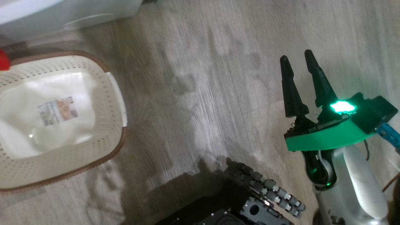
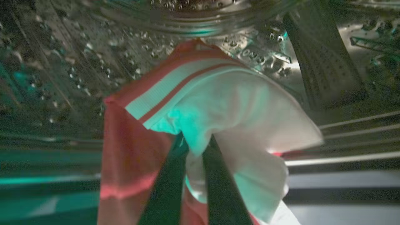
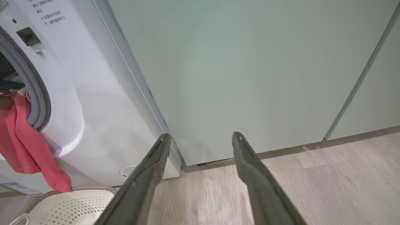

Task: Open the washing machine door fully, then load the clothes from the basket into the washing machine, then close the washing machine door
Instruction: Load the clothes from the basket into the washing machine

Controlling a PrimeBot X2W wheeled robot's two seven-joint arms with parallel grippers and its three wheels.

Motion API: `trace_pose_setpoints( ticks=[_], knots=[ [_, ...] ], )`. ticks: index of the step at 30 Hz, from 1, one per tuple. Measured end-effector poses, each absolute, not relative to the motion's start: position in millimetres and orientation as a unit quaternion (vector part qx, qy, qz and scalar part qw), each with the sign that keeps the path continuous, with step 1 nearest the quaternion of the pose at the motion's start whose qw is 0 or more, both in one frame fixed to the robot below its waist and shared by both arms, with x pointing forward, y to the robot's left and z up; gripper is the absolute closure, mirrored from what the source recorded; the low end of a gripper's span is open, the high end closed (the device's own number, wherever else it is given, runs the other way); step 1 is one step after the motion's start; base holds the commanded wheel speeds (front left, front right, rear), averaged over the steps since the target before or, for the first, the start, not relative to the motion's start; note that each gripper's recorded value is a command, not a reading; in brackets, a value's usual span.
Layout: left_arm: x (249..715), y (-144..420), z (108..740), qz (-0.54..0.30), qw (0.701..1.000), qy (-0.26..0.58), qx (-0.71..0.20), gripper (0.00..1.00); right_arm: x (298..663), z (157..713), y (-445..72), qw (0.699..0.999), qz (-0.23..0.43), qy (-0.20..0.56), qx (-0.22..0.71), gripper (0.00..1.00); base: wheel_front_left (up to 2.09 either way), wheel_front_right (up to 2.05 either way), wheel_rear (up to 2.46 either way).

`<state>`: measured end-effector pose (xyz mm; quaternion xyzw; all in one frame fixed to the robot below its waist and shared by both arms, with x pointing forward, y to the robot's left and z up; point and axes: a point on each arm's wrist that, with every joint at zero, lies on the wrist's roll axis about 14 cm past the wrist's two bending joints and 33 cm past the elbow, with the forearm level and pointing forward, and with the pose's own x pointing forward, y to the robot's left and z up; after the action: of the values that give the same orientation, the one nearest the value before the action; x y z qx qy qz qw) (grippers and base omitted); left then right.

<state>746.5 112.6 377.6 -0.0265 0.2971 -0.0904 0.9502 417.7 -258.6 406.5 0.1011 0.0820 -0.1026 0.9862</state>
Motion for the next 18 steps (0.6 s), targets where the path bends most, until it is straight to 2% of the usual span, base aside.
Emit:
trace_pose_setpoints(
  ticks=[6, 15, 18],
  knots=[
    [772, 107, 385, -0.082, 0.966, 0.242, -0.03, 1.0, 419, 401, -265, 0.985, -0.112, 0.089, 0.097, 0.0, 0.0, 0.0, 0.0],
    [809, 100, 453, -0.074, 0.996, 0.03, -0.043, 1.0, 420, 395, -269, 0.984, -0.117, 0.099, 0.092, 0.0, 0.0, 0.0, 0.0],
    [812, 104, 463, -0.067, 0.997, -0.002, -0.046, 1.0, 421, 394, -268, 0.984, -0.116, 0.1, 0.092, 0.0, 0.0, 0.0, 0.0]
  ],
)
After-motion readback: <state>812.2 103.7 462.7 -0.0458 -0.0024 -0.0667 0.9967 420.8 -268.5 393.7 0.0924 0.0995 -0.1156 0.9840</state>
